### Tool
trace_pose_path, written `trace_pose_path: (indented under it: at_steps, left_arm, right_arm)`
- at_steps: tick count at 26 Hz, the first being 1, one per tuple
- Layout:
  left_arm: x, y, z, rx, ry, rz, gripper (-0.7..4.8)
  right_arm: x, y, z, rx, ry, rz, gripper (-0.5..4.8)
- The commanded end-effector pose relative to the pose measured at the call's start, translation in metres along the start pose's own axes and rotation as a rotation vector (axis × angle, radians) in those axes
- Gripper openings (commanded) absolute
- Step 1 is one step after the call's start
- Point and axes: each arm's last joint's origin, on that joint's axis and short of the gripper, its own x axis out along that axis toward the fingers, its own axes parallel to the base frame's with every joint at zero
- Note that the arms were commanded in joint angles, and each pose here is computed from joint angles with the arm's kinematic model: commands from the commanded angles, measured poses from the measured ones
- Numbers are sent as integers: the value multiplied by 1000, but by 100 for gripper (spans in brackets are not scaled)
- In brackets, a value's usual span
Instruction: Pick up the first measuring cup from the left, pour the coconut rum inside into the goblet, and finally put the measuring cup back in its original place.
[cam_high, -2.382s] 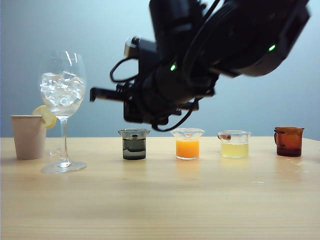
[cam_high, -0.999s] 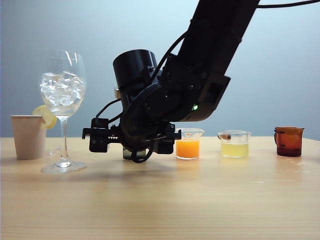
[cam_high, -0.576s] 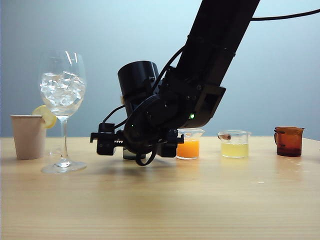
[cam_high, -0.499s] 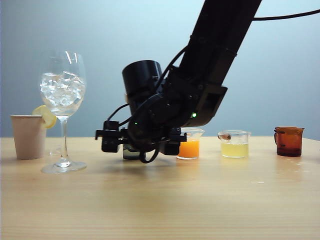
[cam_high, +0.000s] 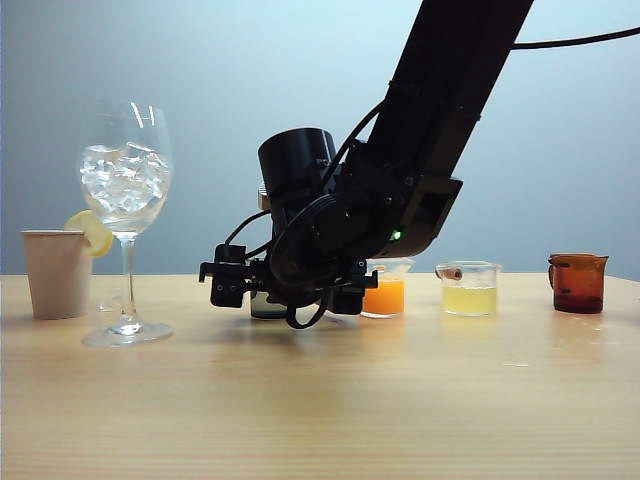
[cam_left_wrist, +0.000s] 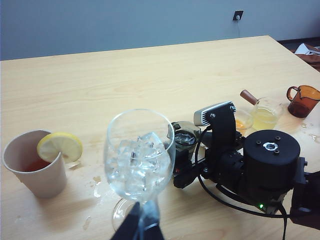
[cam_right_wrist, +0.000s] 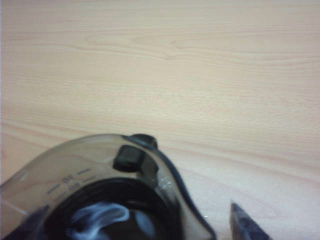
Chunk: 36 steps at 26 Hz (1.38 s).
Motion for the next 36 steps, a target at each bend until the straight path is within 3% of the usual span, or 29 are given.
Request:
trace_pose_path:
  at_steps: [1,7,8,10,12,25,36]
  left_arm:
    - [-1,0,2,6,-14,-2,-3]
    - [-1,0,2,6,-14,-2,-3]
    - [-1,0,2,6,-14,-2,-3]
    - [-1,0,2,6,-14,-2,-3]
    - [-1,0,2,6,-14,-2,-3]
    - [-1,0,2,6,-14,-2,-3]
    - [-1,0,2,6,-14,-2,-3]
  right_arm:
    - [0,2,3,14,-19,14,479]
    - [0,2,2,14,-15,22,464]
    - [0,2,2,13,-15,23,442]
    - [0,3,2,13,-9,44,313]
    - [0,3,2,13,-9,47,259]
    - [-1,8,11,-29,-24,93,236]
    - [-22,14,63,-85,-79,132,236]
